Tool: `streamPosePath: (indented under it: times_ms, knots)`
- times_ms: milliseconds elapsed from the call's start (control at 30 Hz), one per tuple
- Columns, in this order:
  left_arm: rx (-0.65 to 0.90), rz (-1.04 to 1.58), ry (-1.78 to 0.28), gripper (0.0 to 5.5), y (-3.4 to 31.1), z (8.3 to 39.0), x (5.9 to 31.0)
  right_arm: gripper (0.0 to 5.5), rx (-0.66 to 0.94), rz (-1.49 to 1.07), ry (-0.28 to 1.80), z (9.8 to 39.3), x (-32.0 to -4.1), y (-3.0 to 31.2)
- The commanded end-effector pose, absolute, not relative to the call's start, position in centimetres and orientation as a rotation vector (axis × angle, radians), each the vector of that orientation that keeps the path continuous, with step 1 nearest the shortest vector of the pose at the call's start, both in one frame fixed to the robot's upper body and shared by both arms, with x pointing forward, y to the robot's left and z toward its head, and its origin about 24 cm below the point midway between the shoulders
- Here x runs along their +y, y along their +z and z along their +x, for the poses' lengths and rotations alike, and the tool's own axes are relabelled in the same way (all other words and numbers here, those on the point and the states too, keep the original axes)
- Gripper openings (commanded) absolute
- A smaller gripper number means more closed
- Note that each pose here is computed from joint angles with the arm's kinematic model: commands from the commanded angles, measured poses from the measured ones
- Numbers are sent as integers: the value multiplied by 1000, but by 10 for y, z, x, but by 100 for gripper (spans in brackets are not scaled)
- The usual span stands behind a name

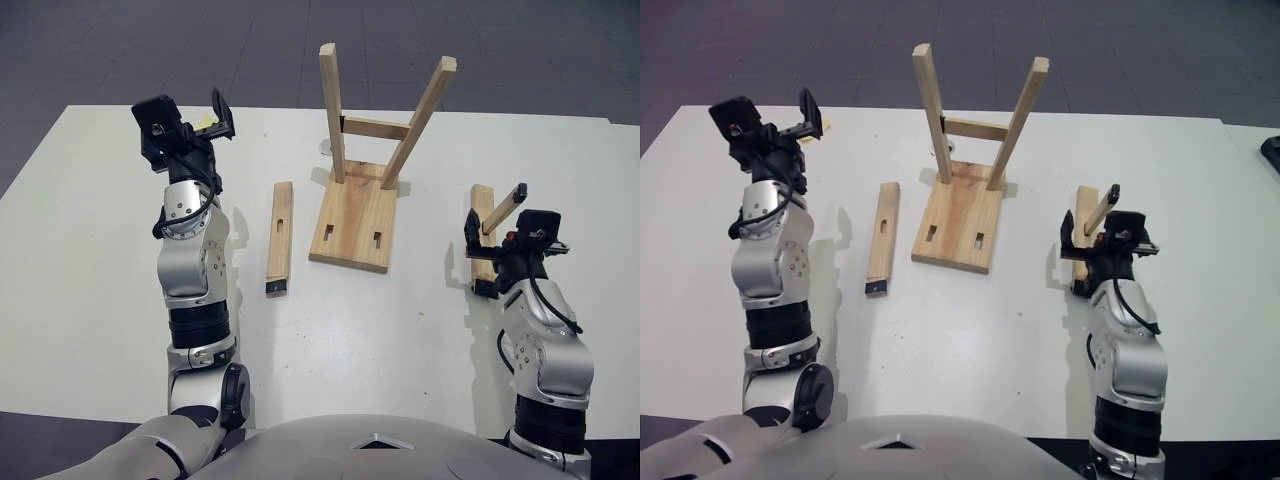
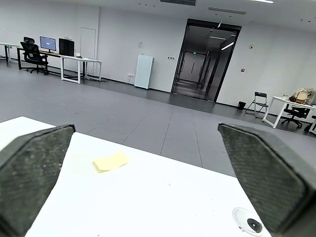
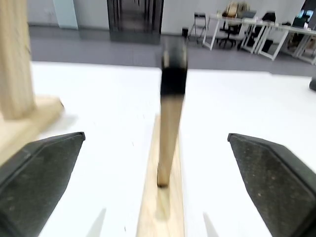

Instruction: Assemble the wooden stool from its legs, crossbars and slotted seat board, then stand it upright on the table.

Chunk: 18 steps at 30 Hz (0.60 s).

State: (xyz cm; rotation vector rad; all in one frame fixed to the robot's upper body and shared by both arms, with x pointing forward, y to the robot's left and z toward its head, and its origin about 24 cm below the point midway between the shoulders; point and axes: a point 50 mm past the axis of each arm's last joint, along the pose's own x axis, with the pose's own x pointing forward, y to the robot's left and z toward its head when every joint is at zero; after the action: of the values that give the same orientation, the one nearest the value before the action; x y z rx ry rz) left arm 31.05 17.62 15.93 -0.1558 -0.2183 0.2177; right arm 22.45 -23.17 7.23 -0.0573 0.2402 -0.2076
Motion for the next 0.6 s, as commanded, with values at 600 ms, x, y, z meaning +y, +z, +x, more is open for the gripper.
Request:
streamPosePath:
  times_ms: [600]
  knots:
    - [127, -185, 242, 540, 131, 318, 169, 362, 704, -18, -187, 242, -238, 63]
